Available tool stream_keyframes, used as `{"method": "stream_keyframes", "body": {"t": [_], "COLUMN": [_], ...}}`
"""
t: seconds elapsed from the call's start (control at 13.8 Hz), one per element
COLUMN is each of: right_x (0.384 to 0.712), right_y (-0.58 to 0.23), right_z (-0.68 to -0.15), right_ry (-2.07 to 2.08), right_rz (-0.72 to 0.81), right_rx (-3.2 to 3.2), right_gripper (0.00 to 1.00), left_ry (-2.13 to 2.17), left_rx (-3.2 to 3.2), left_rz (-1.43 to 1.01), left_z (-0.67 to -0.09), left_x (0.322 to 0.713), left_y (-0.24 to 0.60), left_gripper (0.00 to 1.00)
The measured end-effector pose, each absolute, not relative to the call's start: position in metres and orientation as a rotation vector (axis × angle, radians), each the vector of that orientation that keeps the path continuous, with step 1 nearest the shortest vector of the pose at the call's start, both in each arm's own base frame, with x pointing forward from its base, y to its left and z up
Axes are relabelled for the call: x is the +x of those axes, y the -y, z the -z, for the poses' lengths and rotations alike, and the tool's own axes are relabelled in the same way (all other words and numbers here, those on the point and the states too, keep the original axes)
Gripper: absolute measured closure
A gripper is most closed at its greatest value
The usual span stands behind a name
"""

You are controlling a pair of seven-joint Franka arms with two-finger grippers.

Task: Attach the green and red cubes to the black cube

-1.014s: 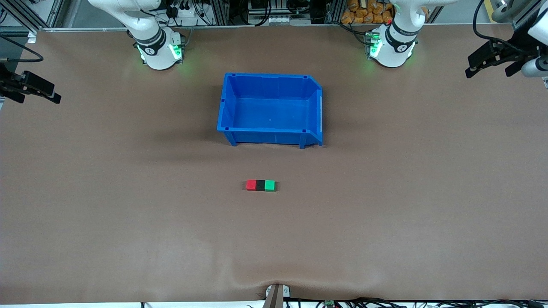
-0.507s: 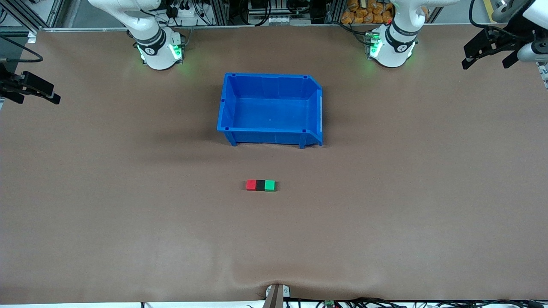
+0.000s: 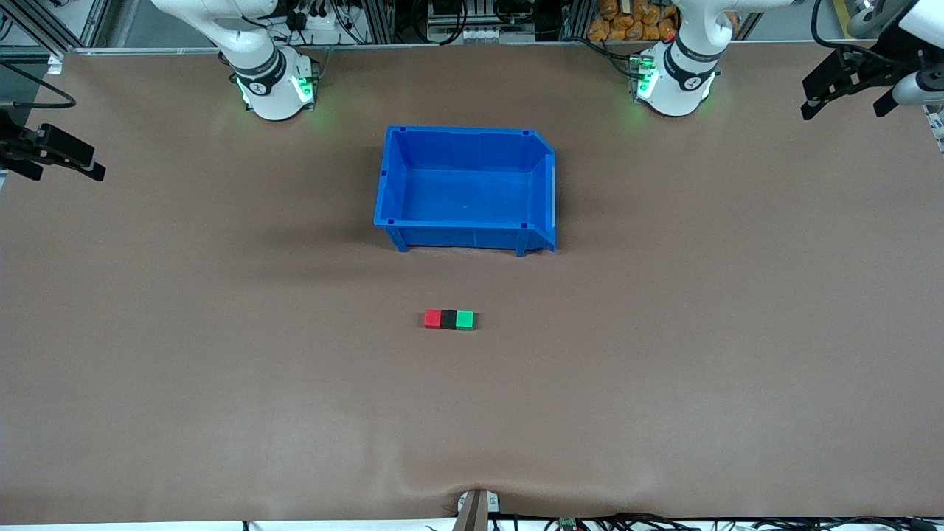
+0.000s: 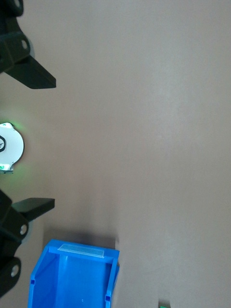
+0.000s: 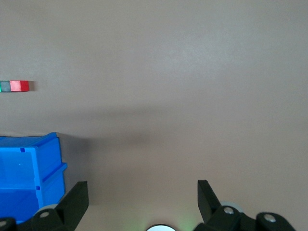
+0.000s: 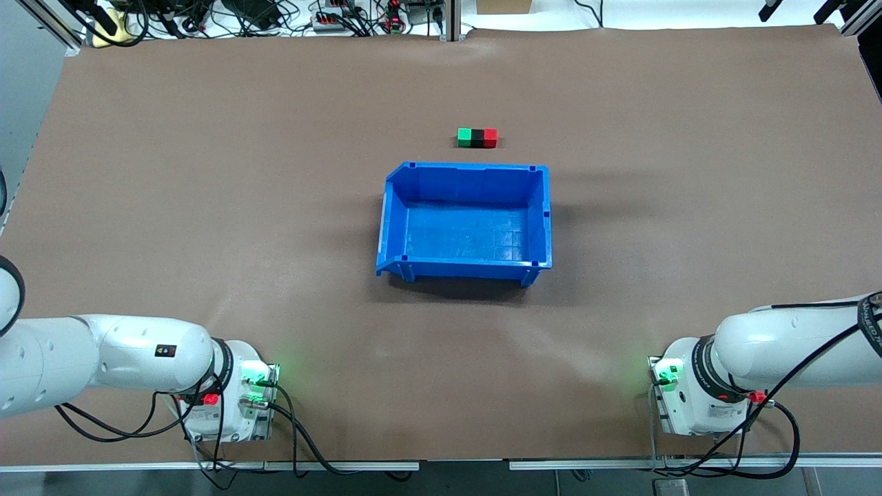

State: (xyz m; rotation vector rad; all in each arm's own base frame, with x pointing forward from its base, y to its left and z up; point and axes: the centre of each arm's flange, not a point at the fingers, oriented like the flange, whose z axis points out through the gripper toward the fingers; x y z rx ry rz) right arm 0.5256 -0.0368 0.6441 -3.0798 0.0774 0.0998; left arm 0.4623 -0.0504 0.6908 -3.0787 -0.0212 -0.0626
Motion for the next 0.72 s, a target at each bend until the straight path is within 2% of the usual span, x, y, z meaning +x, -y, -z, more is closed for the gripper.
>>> {"method": "stream_keyframes", "body": {"t": [0.72], "right_x": [0.522], "right_y": [0.05], "right_z": [-0.641], "right_ry": [-0.11], "right_rz": [-0.132], "right_rx": [-3.076], "right_gripper": [0.0], "left_ry": [0.052], "left_rx": [-3.083], "left_rz": [0.059], "left_z": [-0.69], "left_x": [0.464], "left_y": [0.04], "left_gripper": [0.0]}}
